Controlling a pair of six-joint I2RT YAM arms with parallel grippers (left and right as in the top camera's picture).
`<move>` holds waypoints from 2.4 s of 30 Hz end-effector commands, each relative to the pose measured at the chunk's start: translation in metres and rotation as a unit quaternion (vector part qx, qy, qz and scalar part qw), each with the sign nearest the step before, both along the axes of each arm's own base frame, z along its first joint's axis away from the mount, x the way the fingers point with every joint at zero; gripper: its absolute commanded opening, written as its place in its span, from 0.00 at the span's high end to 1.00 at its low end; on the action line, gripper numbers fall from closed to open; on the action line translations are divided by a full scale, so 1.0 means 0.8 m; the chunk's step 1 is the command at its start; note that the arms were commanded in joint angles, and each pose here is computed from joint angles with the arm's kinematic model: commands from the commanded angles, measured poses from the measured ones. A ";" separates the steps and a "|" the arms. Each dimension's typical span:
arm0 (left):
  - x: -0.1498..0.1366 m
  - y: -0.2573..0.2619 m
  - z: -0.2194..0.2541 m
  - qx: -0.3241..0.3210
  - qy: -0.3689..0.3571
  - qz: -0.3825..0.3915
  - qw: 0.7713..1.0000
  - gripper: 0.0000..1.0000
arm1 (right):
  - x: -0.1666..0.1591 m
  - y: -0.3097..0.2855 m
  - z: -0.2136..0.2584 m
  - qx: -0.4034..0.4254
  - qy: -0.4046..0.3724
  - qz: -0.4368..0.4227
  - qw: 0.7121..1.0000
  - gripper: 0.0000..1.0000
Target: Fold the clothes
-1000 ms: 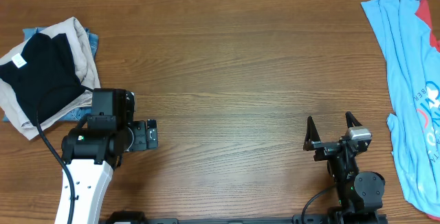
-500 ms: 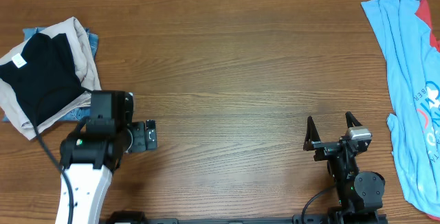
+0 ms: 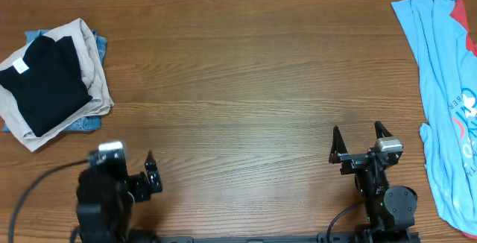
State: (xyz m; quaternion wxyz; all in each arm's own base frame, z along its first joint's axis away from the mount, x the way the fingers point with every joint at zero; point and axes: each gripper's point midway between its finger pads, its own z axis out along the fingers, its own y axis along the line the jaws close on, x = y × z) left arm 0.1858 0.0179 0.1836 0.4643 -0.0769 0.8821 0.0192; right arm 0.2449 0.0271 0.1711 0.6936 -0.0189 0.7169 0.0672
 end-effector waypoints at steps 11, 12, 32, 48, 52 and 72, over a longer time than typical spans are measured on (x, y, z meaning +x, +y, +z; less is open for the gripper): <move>0.053 0.012 -0.025 0.016 -0.187 0.022 0.982 0.00 | 0.000 0.001 -0.002 -0.003 -0.002 0.002 1.000 0.00; 0.056 0.013 -0.022 0.017 -0.202 0.025 0.979 0.00 | 0.000 0.001 -0.002 -0.003 -0.002 0.002 1.000 0.00; 0.073 0.011 -0.030 0.010 -0.269 0.024 0.963 0.00 | 0.000 0.001 -0.002 -0.003 -0.002 0.002 1.000 0.00; 0.073 0.011 -0.030 0.010 -0.269 0.024 0.963 0.00 | 0.000 0.001 -0.002 -0.003 -0.002 0.002 1.000 0.00; 0.073 0.011 -0.030 0.010 -0.269 0.024 0.963 0.00 | 0.000 0.001 -0.002 -0.003 -0.002 0.002 1.000 0.00; 0.073 0.011 -0.030 0.010 -0.269 0.024 0.963 0.00 | 0.000 0.001 -0.002 -0.003 -0.002 0.002 1.000 0.00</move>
